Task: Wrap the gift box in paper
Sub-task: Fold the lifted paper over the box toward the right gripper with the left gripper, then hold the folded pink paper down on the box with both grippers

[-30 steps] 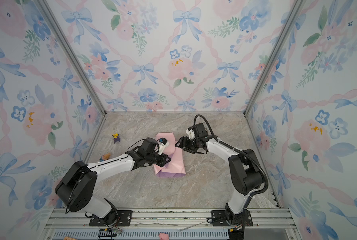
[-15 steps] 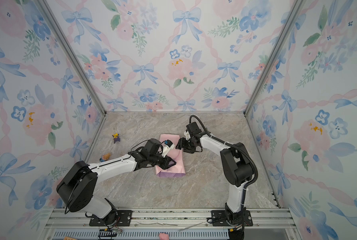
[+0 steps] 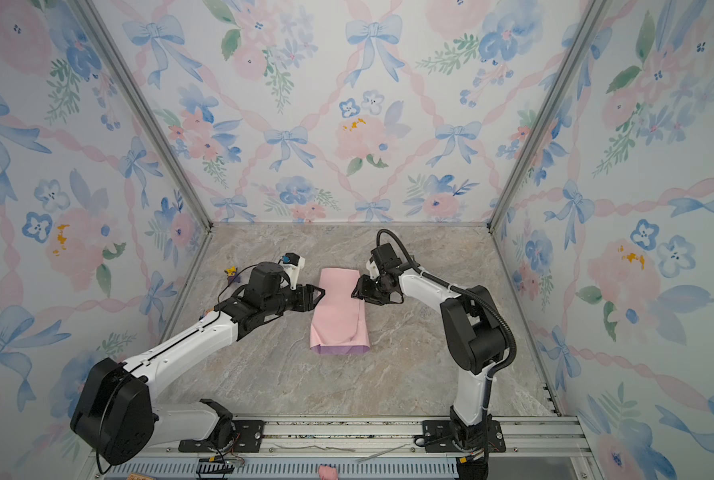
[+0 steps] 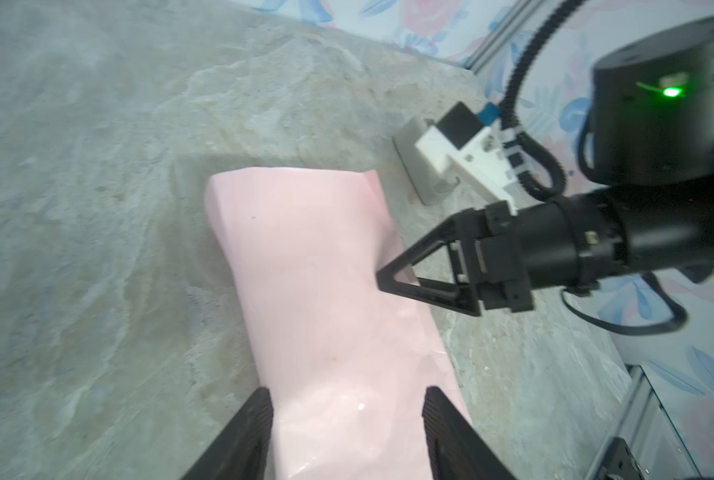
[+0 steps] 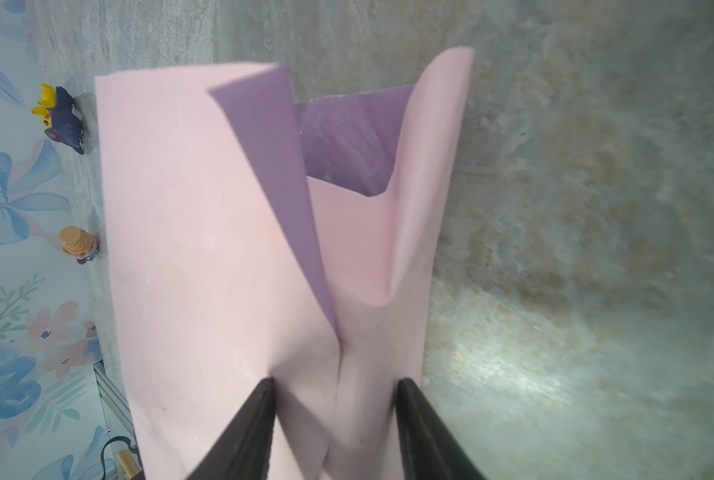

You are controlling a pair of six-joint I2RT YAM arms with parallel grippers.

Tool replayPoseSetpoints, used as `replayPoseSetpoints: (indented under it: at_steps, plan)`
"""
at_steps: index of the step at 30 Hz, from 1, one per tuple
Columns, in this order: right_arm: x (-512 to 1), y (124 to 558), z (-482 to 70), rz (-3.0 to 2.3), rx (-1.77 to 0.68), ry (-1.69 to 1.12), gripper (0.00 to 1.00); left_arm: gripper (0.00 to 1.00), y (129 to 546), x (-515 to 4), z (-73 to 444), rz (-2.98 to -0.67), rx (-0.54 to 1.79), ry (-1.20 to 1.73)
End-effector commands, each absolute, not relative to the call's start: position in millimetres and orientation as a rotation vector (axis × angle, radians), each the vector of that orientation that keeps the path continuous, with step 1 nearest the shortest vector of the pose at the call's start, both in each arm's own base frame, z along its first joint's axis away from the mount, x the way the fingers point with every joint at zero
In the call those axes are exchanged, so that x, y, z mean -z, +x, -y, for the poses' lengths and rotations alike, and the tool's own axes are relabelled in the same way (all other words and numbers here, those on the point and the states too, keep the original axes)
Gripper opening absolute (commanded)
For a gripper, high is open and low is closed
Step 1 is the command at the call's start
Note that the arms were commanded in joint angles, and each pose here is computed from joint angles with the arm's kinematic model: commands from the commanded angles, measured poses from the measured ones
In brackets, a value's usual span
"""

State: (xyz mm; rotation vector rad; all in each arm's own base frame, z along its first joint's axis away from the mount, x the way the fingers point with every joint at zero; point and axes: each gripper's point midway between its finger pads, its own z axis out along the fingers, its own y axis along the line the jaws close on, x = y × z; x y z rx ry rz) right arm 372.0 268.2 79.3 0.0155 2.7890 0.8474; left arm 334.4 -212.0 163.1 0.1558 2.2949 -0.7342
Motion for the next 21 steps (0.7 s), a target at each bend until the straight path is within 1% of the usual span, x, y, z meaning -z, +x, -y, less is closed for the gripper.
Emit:
replayPoseSetpoints:
  at_steps: [1, 7, 12, 14, 16, 18, 21]
  plan:
    - [-74, 363, -260, -2.813, -0.793, 0.018, 0.50, 0.61, 334, -122, 198, -2.431, 0.701, 0.019]
    - [-76, 363, -263, -2.803, -0.834, 0.028, 0.50, 0.61, 348, -105, 216, -2.466, 0.787, -0.012]
    - [-85, 363, -268, -2.781, -0.887, 0.033, 0.52, 0.59, 352, -97, 228, -2.489, 0.816, -0.012]
    - [-93, 363, -273, -2.762, -0.937, 0.051, 0.54, 0.58, 352, -98, 233, -2.487, 0.813, -0.004]
    - [-102, 363, -276, -2.741, -0.984, 0.060, 0.60, 0.58, 351, -99, 238, -2.486, 0.812, 0.000]
    - [-107, 363, -276, -2.732, -1.003, 0.067, 0.64, 0.58, 350, -97, 241, -2.491, 0.811, -0.011]
    - [-109, 361, -278, -2.730, -1.017, 0.074, 0.65, 0.58, 348, -95, 245, -2.502, 0.813, -0.022]
